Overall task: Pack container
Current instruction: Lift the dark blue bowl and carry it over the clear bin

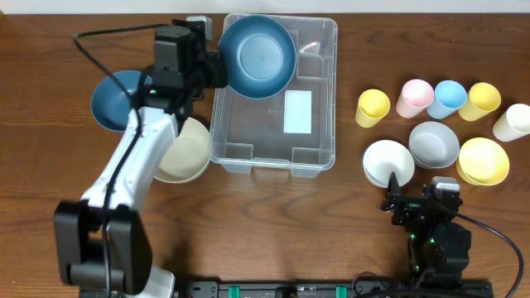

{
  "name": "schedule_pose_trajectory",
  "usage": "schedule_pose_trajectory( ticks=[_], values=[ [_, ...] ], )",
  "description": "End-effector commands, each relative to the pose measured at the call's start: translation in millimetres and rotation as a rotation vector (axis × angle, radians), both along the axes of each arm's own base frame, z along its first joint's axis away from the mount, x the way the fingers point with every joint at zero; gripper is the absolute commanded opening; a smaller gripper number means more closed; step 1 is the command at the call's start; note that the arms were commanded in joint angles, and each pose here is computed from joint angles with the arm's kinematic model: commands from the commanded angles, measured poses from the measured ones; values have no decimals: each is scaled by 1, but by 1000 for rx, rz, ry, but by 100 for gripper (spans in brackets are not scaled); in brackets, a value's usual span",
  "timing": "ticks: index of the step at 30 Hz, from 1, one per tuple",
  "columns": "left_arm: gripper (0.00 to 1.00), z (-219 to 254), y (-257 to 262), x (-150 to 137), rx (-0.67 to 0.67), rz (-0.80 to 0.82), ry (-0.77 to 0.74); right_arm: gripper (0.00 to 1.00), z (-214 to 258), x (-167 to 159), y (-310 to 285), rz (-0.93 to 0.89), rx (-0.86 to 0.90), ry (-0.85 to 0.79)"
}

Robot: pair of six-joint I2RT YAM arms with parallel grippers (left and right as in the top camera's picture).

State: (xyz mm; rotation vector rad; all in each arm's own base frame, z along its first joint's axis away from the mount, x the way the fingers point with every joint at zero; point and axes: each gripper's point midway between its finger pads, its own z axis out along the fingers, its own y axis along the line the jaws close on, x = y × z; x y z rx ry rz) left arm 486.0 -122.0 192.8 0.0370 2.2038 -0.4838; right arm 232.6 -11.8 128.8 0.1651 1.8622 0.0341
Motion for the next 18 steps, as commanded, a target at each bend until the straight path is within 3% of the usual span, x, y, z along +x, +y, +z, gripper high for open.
schedule_pose_trajectory(
  ticks=[1,18],
  values=[
    [6,2,-14,14,-22,-5,-23,99,0,0,-3,-19,9,-3],
    [6,-27,-45,30,25,3,-52,99,0,0,-3,-19,9,-3]
  ],
)
